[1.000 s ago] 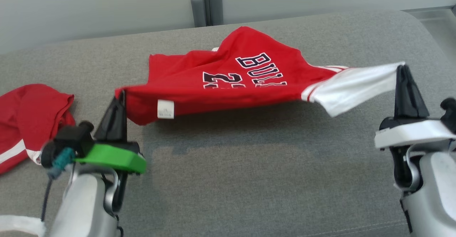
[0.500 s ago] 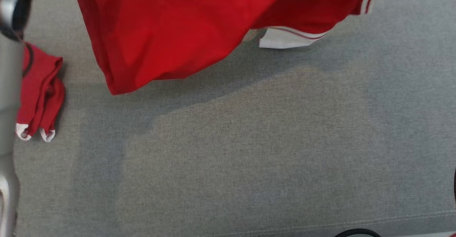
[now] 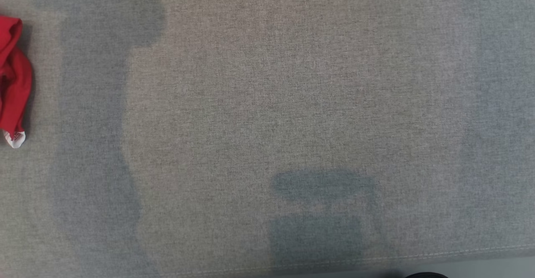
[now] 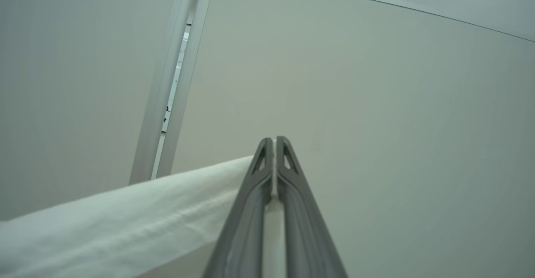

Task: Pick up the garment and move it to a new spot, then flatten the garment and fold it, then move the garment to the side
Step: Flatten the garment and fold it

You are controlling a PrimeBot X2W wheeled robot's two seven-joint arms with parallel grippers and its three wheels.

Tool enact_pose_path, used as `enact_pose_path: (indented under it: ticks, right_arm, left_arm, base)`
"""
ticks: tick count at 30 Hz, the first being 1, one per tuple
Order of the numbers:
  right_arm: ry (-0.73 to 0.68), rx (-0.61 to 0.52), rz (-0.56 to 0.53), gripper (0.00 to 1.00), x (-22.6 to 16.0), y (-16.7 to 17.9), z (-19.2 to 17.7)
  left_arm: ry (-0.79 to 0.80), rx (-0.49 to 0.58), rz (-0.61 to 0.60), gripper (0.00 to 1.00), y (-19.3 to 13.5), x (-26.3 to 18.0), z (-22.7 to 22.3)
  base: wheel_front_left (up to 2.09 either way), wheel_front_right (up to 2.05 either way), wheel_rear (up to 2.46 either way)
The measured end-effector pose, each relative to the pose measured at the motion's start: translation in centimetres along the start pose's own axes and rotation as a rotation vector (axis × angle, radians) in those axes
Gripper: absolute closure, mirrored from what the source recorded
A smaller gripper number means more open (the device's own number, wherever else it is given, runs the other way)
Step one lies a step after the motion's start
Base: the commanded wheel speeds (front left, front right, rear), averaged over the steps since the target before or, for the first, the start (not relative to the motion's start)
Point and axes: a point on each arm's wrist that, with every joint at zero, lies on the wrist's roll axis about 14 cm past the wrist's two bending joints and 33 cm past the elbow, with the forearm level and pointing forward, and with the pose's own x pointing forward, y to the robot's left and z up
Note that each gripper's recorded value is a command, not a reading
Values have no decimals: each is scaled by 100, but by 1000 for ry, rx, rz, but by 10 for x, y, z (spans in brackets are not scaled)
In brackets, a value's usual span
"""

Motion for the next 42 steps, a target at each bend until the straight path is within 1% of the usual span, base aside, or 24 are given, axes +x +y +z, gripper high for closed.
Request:
enact_pose_path:
  ticks: [1,3,5,7,10,12,13,15,16,18,20,22,23,24,26,32,36,42]
  right_arm:
    - [12,6,-7,100,-2,-1,-5]
    - [37,17,-13,100,-8,-3,-17]
    - [78,43,-2,100,-21,3,-38]
    - [143,84,12,100,-45,12,-66]
    - [281,143,32,100,-96,22,-109]
    - [370,180,35,100,-134,25,-129]
    - [420,190,38,100,-156,25,-138]
    - [512,231,1,100,-201,19,-151]
    - [512,231,1,100,-201,19,-151]
    - [600,243,-23,100,-245,12,-157]
    - [683,260,-37,100,-285,12,-159]
    - [751,270,-30,100,-319,17,-155]
    - [775,265,-14,100,-332,19,-151]
    - [792,268,-24,100,-343,18,-147]
    - [815,275,-53,100,-360,13,-137]
    - [883,275,-134,100,-412,0,-109]
    - [920,275,-148,100,-443,2,-89]
    - [921,273,-191,100,-472,-6,-58]
  left_arm:
    - [1,-14,6,100,0,-2,-3]
    - [44,-46,19,100,-1,-13,-24]
    - [114,-88,16,100,-10,-30,-55]
    - [213,-156,21,100,-23,-56,-94]
    - [396,-268,36,100,-49,-113,-151]
    - [510,-344,48,100,-69,-154,-177]
    - [563,-388,53,100,-81,-175,-187]
    - [663,-491,68,100,-107,-218,-200]
    - [663,-491,68,100,-107,-218,-200]
    - [759,-579,88,100,-129,-260,-206]
    - [832,-654,128,100,-141,-295,-207]
    - [862,-685,132,100,-148,-313,-200]
    - [874,-701,140,100,-149,-321,-197]
    - [886,-717,147,100,-152,-329,-193]
    - [909,-755,162,100,-158,-346,-185]
    - [959,-805,179,100,-170,-385,-159]
    - [997,-816,188,100,-176,-415,-143]
    - [1022,-826,201,100,-183,-450,-120]
  base:
    - [0,0,0]
    - [0,0,0]
    - [0,0,0]
    - [0,0,0]
    - [0,0,0]
    - [0,0,0]
    - [0,0,0]
    - [0,0,0]
    - [0,0,0]
    - [0,0,0]
    - [0,0,0]
    - [0,0,0]
    - [0,0,0]
    - [0,0,0]
    - [0,0,0]
    - [0,0,0]
    - [0,0,0]
    - [0,0,0]
